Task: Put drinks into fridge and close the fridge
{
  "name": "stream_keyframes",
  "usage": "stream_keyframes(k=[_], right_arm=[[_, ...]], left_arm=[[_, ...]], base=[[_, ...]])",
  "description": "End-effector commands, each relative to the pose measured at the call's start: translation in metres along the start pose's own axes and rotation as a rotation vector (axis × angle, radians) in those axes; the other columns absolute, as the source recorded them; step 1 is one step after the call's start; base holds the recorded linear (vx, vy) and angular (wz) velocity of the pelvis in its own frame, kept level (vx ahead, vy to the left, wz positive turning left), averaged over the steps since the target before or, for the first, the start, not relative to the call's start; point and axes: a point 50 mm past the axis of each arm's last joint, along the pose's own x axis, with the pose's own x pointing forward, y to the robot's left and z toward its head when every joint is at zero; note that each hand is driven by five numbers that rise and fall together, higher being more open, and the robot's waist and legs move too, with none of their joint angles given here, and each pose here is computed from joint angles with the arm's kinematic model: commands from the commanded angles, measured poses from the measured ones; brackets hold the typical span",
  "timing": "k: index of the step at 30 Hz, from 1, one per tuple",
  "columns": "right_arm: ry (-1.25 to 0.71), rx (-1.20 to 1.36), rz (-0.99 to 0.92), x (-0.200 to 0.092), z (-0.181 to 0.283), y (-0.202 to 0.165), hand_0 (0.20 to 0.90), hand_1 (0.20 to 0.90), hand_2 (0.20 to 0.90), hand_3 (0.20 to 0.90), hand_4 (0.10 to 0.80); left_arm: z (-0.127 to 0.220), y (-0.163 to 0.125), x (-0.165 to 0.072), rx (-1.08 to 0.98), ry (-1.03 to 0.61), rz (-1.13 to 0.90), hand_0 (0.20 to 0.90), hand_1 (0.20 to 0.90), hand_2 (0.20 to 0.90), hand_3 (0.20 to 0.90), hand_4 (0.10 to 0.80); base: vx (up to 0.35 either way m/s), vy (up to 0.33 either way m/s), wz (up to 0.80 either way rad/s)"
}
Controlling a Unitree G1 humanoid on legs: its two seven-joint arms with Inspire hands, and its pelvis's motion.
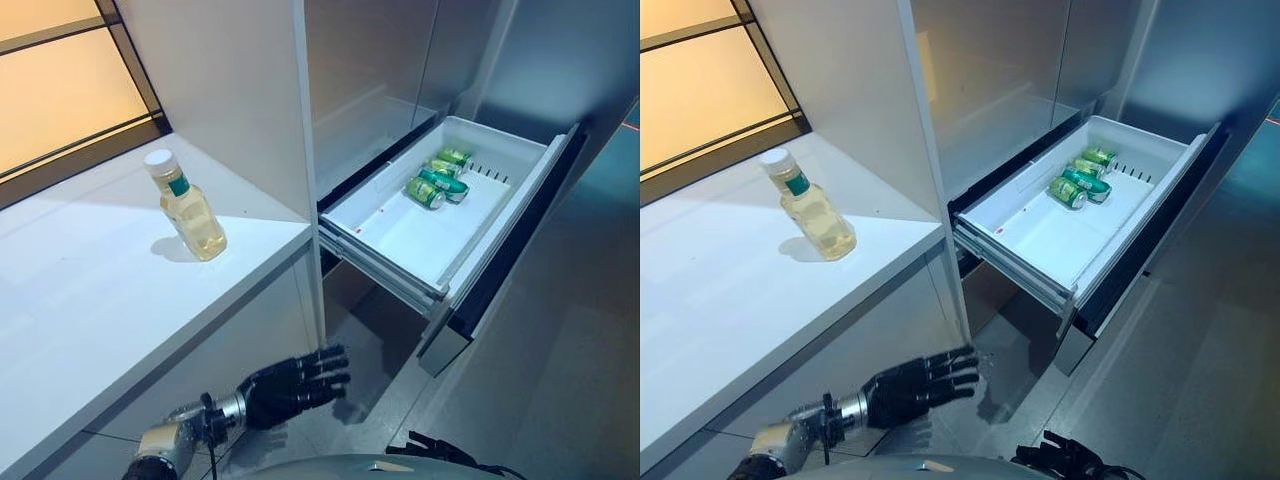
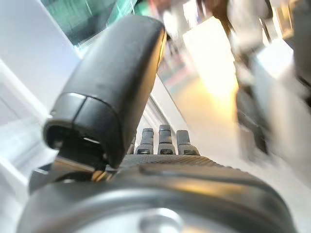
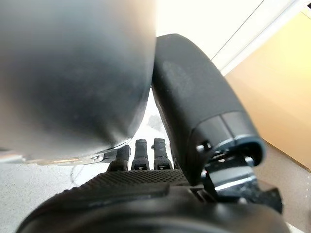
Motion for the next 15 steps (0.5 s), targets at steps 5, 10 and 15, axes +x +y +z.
stream_keyframes(k=[5, 10, 15], right_arm=[[-0.032, -0.023, 0.008, 0.001, 0.000, 0.004, 0.900, 0.900, 0.900, 0.900, 0.800], [-0.016, -0.014, 0.008, 0.003, -0.013, 0.014, 0.900, 0.900, 0.900, 0.900, 0.800], [0.002, -0.006, 0.009, 0.003, -0.023, 0.024, 0.900, 0.900, 0.900, 0.900, 0.800]], left_arm=[[0.124, -0.093, 0.022, 0.359, -0.565, -0.559, 0.900, 0.900, 0.900, 0.900, 0.800], [0.187, -0.129, -0.006, 0.717, -0.999, -0.286, 0.900, 0.900, 0.900, 0.900, 0.800], [0.212, -0.153, -0.040, 1.088, -1.342, 0.120, 0.900, 0.900, 0.900, 0.900, 0.800]], base=[[0.020, -0.004, 0.03], [0.044, -0.007, 0.05], [0.029, -0.013, 0.01]])
